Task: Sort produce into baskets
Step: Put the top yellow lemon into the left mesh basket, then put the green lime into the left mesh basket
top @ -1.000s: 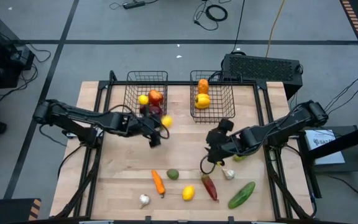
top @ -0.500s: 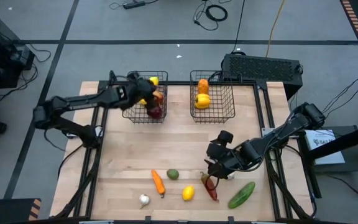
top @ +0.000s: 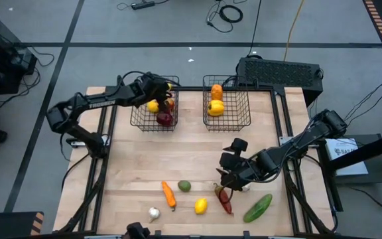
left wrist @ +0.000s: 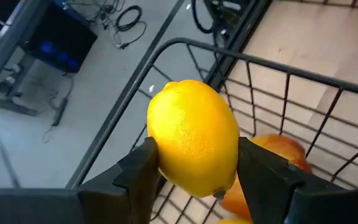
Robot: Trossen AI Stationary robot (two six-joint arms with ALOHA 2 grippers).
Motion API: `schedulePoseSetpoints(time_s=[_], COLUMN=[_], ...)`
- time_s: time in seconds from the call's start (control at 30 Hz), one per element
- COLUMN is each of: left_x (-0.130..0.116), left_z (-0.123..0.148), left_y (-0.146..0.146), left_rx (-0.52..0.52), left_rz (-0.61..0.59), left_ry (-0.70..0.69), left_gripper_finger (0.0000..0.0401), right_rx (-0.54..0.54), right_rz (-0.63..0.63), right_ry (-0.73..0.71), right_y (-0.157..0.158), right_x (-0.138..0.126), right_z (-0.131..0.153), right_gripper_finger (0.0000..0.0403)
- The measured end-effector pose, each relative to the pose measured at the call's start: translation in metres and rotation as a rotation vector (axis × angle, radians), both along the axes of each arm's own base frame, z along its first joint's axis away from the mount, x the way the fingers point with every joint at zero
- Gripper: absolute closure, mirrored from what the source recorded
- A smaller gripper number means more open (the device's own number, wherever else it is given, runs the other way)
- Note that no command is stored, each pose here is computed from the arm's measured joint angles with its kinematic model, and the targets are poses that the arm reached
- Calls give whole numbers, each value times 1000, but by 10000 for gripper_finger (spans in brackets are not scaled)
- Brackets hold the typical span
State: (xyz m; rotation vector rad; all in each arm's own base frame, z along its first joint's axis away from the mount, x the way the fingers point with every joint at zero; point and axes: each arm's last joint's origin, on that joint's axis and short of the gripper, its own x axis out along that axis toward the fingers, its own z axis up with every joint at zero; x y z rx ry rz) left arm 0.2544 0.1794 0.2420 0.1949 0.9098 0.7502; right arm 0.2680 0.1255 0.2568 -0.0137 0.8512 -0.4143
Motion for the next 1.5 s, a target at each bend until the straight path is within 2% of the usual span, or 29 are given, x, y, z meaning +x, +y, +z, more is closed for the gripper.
schedulePoseSetpoints(time_s=[0.2,0.47,0.57,0.73,0.83,1.0,1.17,1.37,1.5], left_x=[5,4,6,5,4,8,5,5,2], left_z=[-8,-7,-7,4,22,44,52,43,28], left_y=[6,6,3,-15,-38,-92,-148,-198,-226], left_rx=[-16,-50,-61,-144,-217,-287,-328,-344,-358], left_rz=[-6,41,43,106,150,-53,-222,-373,-480], left_ry=[-20,-69,-78,-93,-176,-249,-211,-185,-162], left_gripper_finger=[196,99,78,73,73,73,73,73,73], right_rx=[1,18,24,39,41,35,77,151,205], right_rz=[1,2,3,-3,-19,-13,19,149,263], right_ry=[-5,-29,-35,-38,-27,-21,-57,-185,-150], right_y=[-1,1,1,1,0,0,5,31,43], right_x=[1,3,4,4,2,2,6,33,52], right_z=[0,1,2,2,1,1,2,-12,-38], right_gripper_finger=[9,9,9,9,9,10,10,10,10])
